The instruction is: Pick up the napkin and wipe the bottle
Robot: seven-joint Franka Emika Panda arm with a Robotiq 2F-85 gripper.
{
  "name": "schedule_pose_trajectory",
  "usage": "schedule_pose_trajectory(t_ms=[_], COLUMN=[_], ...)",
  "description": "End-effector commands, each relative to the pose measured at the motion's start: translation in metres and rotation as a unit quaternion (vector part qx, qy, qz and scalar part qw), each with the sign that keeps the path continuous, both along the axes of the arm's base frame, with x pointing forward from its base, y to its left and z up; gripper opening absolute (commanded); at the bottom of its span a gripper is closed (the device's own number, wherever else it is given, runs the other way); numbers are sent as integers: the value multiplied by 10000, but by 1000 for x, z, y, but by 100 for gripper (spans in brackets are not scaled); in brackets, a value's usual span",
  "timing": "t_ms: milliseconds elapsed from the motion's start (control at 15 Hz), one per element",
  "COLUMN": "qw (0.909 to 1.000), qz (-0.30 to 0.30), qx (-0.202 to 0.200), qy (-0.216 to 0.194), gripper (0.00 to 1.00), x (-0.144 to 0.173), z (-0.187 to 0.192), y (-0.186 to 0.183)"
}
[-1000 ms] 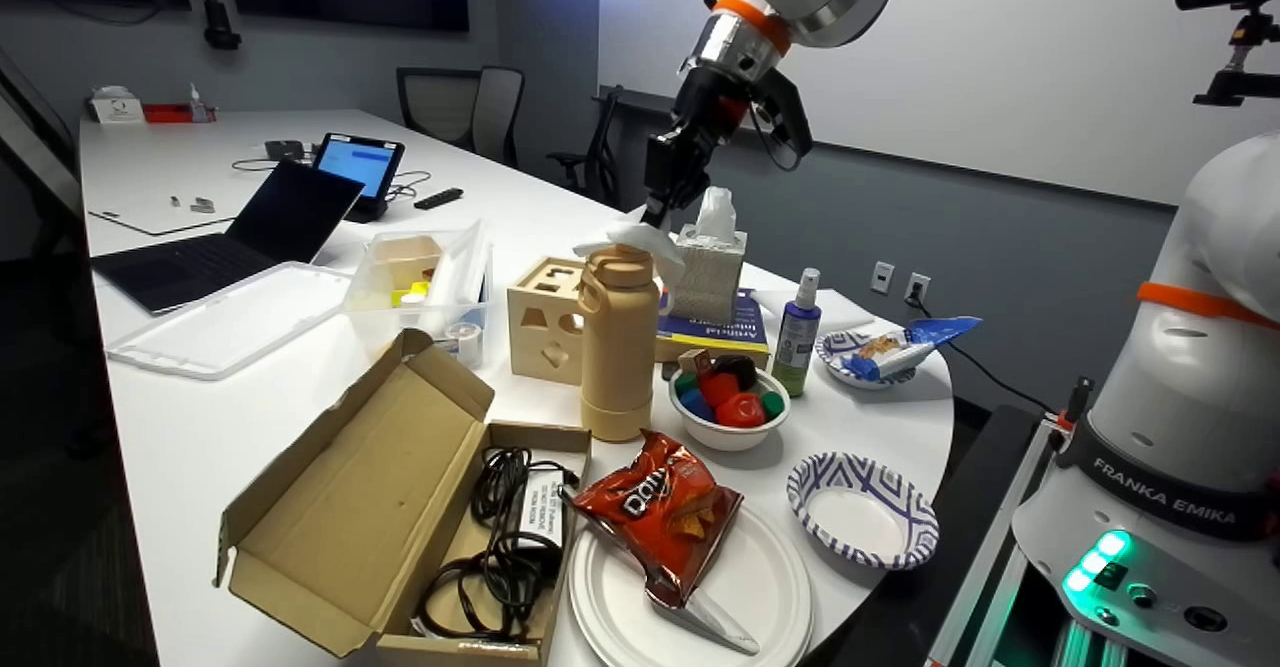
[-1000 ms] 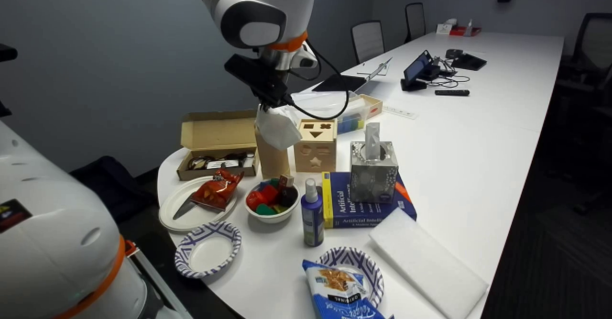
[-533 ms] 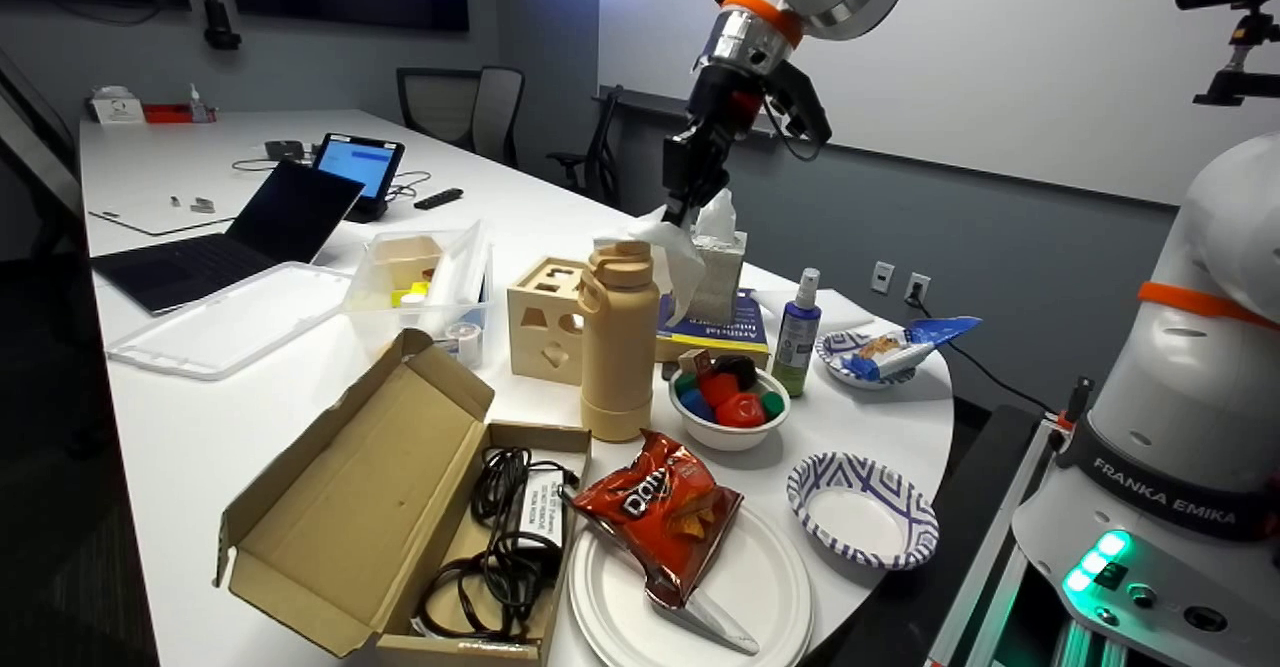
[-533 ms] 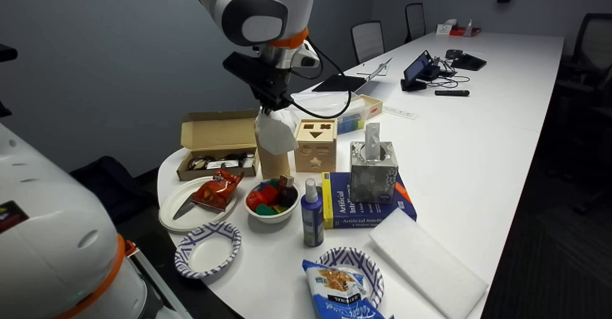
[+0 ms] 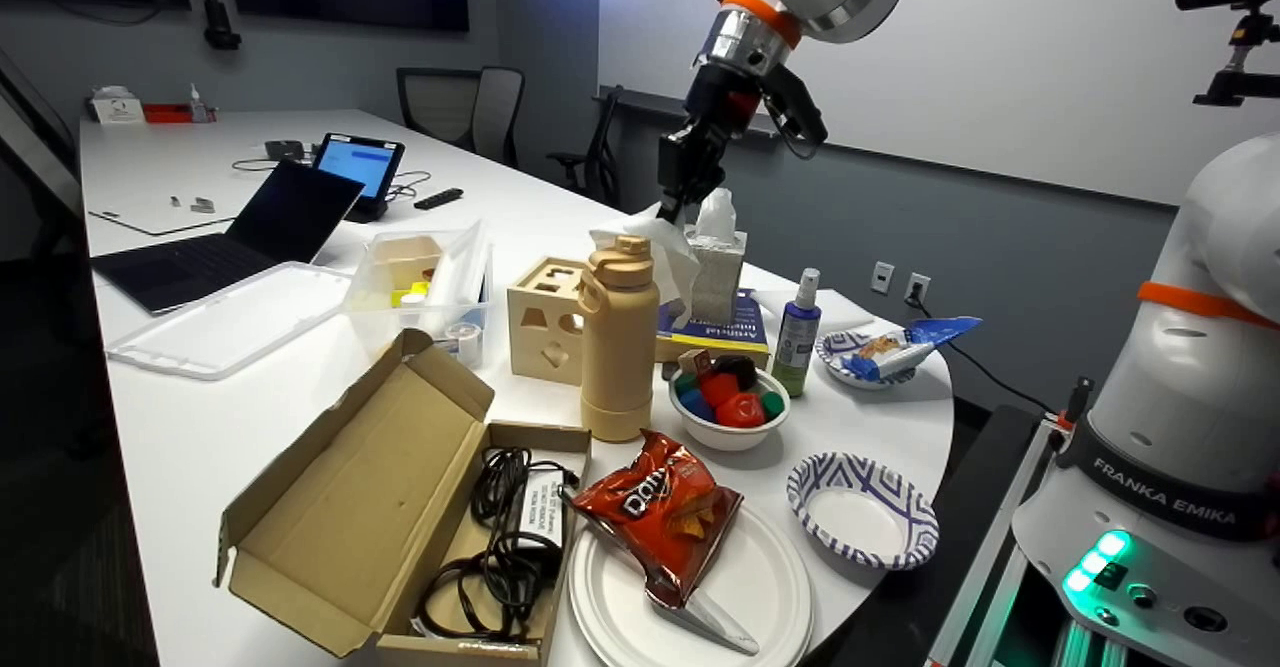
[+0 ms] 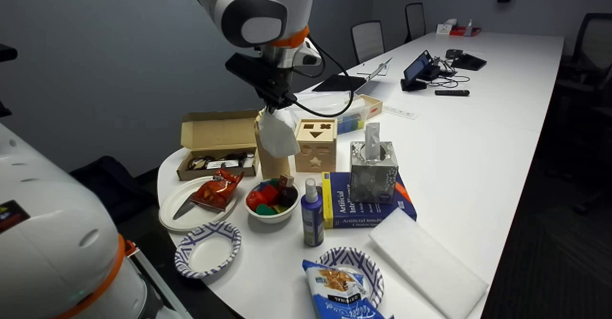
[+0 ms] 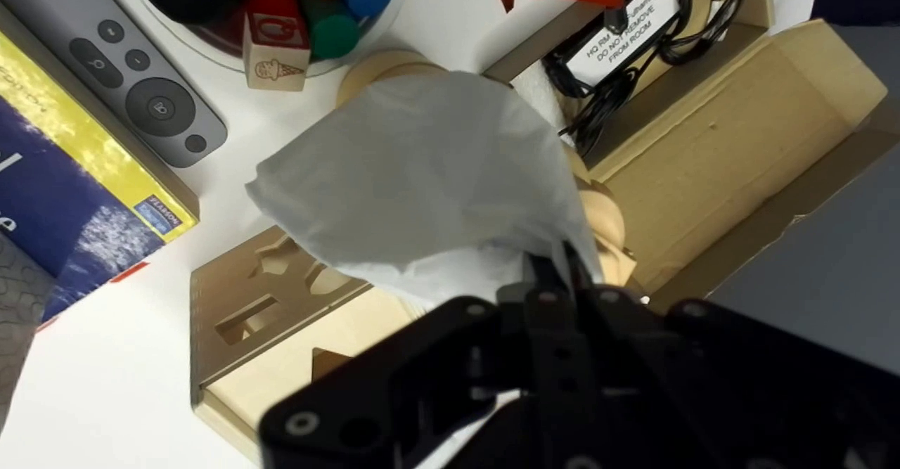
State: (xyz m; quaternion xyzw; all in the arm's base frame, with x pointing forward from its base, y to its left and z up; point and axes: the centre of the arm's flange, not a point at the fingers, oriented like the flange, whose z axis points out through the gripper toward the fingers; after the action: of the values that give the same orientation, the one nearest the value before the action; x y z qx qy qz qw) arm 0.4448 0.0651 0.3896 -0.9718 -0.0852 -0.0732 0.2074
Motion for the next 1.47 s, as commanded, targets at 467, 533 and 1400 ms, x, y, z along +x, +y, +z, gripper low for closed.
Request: schedule_pose_trajectory(t_ms=[467, 533, 1400], qw=[9980, 9973, 9897], qz=[368, 344, 959], qx=[146, 126, 934], qy=[-502, -634, -511], gripper=[0, 0, 0], x=[7, 8, 3], z=[-3, 0, 0], y=[19, 19, 32])
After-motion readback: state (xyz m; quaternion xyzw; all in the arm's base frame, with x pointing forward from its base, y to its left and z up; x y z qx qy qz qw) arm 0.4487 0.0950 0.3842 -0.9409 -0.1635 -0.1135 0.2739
